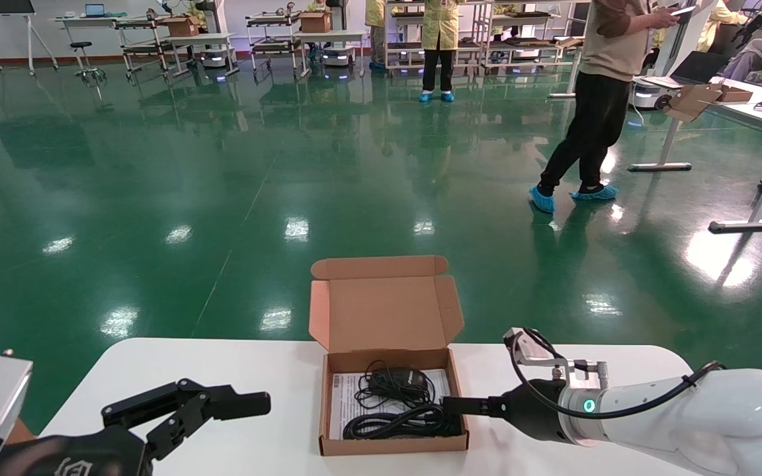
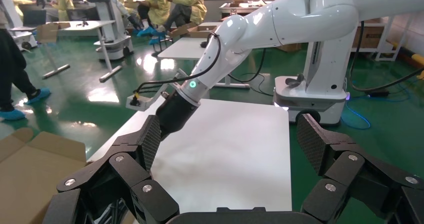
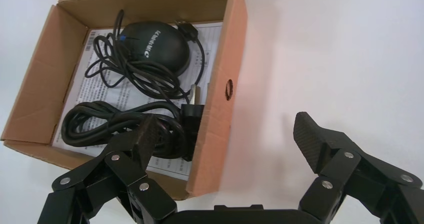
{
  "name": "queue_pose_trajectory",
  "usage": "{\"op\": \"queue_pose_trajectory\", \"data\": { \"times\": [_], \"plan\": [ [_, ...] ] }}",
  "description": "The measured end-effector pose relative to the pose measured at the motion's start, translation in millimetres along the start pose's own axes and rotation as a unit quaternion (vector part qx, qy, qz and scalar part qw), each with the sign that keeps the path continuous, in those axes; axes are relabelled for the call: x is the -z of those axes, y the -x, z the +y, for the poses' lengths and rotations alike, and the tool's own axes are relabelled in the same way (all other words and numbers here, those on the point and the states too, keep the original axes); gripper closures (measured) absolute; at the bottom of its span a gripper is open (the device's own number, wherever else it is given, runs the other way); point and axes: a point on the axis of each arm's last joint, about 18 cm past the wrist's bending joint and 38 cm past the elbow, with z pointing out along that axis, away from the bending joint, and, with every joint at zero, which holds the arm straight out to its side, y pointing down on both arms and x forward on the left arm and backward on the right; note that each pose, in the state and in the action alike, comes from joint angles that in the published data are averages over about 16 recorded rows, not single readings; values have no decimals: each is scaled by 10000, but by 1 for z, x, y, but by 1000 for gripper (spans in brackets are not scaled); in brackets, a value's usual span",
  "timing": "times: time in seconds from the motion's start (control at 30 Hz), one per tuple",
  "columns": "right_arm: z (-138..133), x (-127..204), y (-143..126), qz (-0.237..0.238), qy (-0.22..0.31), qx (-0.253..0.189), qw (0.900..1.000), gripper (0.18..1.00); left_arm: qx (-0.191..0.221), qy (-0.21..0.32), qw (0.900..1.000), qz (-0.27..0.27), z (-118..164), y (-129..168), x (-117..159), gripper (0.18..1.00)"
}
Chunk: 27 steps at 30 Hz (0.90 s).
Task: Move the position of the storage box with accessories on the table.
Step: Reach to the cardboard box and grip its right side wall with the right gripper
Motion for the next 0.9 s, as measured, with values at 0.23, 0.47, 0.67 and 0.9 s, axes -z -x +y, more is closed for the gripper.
{"op": "queue_pose_trajectory", "data": {
  "times": [0.23, 0.47, 0.67, 0.9],
  "plan": [
    [5, -4, -1, 51, 29, 45, 10000, 179, 0, 0, 10000, 0, 0, 0, 0, 184],
    [6, -5, -1, 95, 30, 100, 9999, 185, 0, 0, 10000, 0, 0, 0, 0, 184],
    [5, -5, -1, 119, 22, 131, 9998, 207, 0, 0, 10000, 0, 0, 0, 0, 184],
    [4, -5, 0, 118, 29, 158, 9998, 277, 0, 0, 10000, 0, 0, 0, 0, 184]
  ]
}}
